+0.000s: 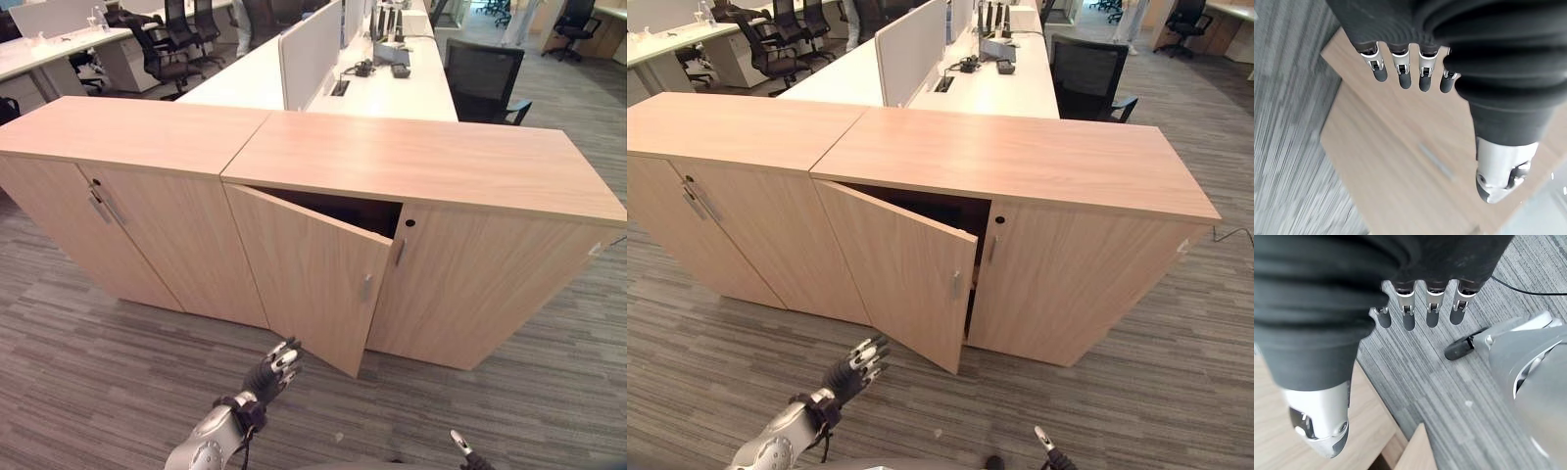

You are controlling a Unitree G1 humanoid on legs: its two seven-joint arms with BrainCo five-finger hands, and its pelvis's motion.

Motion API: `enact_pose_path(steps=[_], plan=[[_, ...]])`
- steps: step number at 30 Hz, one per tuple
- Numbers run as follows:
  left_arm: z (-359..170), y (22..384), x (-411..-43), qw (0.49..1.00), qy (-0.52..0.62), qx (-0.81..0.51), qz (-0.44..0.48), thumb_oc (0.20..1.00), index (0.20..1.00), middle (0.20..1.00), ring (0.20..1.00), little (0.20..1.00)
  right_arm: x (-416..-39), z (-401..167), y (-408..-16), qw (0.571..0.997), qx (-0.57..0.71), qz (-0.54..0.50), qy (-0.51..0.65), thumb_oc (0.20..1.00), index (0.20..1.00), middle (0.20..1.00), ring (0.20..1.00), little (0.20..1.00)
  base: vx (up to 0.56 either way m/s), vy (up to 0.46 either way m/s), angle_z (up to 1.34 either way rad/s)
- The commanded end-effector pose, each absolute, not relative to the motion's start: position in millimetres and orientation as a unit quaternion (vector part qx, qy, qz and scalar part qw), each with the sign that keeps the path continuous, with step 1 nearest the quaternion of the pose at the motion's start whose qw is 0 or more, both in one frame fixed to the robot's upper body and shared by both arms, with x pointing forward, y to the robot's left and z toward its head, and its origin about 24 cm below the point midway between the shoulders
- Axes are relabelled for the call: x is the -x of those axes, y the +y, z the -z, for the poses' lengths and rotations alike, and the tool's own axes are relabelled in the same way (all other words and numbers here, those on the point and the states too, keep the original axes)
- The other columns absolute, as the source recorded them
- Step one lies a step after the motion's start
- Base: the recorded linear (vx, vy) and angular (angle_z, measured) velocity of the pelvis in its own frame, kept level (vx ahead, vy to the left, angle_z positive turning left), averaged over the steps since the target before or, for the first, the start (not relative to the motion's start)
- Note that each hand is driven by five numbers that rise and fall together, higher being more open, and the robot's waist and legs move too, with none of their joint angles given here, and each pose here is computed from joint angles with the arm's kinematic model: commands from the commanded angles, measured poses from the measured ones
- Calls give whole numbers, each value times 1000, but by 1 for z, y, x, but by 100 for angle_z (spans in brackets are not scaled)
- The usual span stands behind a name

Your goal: Put the empty folder in the office cabinet

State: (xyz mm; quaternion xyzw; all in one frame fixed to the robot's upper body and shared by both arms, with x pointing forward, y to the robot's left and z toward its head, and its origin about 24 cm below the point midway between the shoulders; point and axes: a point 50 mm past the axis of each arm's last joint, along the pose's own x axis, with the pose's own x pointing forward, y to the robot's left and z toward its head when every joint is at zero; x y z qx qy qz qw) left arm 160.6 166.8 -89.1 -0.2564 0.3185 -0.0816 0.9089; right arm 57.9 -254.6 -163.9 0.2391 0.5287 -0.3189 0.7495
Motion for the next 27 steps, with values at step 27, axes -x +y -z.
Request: enact_pose_path(steps=[27], plan=[[168, 190, -84, 832, 496, 202, -147, 1000, 1000, 1000, 1000, 1000, -85, 163, -241, 787, -199, 264, 521, 1000, 1000, 1000, 1000, 1000, -2, -85, -26]])
